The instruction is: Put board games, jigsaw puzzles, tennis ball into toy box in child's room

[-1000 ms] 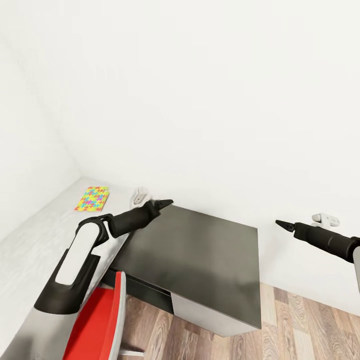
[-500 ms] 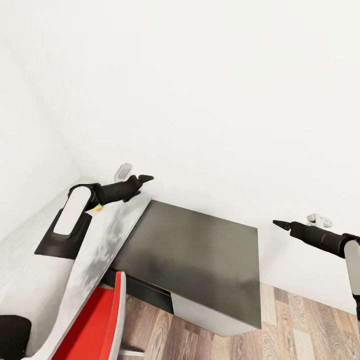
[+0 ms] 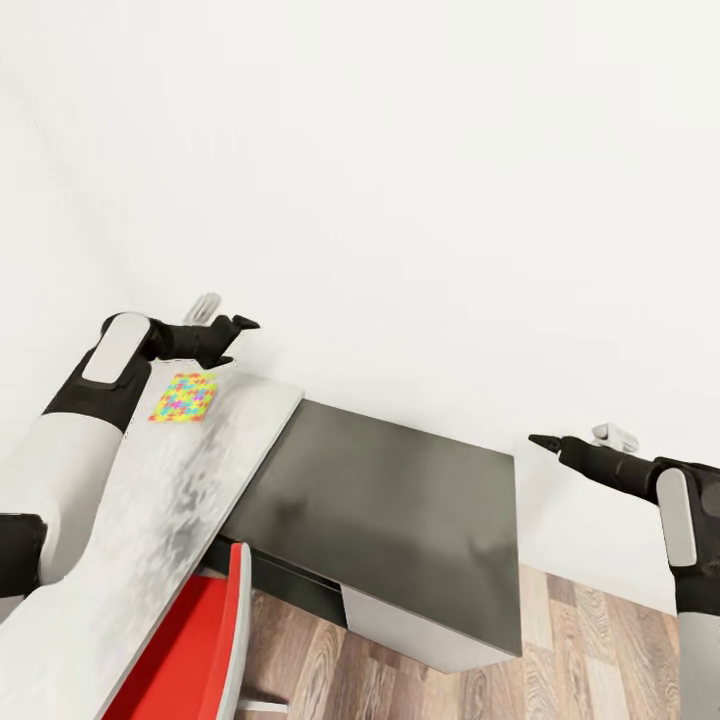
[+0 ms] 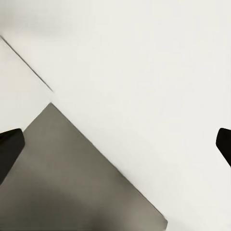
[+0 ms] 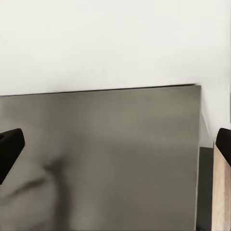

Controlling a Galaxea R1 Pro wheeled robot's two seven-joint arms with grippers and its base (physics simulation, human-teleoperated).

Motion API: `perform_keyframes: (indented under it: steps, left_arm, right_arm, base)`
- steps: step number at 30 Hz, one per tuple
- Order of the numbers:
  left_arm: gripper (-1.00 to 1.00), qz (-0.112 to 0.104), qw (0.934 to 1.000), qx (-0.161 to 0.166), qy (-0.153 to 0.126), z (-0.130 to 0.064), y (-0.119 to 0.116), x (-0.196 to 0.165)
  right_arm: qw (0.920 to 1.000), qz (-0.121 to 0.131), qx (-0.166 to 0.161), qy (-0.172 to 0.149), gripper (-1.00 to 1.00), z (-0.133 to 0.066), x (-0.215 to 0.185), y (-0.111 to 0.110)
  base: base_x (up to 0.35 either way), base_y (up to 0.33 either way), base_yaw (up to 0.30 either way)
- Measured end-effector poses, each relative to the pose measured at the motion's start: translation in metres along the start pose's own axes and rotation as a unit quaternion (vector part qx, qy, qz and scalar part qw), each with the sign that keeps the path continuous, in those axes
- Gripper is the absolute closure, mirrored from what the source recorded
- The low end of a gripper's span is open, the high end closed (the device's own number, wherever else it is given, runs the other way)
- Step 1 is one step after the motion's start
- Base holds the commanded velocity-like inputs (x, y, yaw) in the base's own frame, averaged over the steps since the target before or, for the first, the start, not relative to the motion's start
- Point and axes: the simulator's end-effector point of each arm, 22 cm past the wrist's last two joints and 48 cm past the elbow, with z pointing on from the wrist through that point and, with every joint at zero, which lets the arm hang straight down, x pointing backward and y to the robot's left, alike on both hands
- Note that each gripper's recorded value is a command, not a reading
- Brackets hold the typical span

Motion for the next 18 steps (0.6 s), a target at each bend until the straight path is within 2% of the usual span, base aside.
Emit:
perform_keyframes:
  steps: [3,12,18]
  left_arm:
    - [-1.00,-0.002,0.9997,-0.025,-0.004,0.001,0.012,-0.015]
    - [-1.00,-0.017,0.9976,-0.068,0.003,0.006,0.039,-0.027]
    - [-1.00,-0.021,0.9969,-0.077,0.001,0.004,0.048,-0.032]
  right_arm:
    - [0.9999,-0.006,-0.003,-0.010,-1.00,-0.003,-0.006,0.007]
    - [0.9993,-0.002,-0.026,-0.026,-1.00,-0.007,-0.014,0.020]
    - [0.9991,0.000,-0.031,-0.027,-1.00,-0.007,-0.016,0.023]
  base:
    - [0.000,0.000,-0.095]
    - [0.000,0.000,-0.048]
    - [0.000,0.000,-0.009]
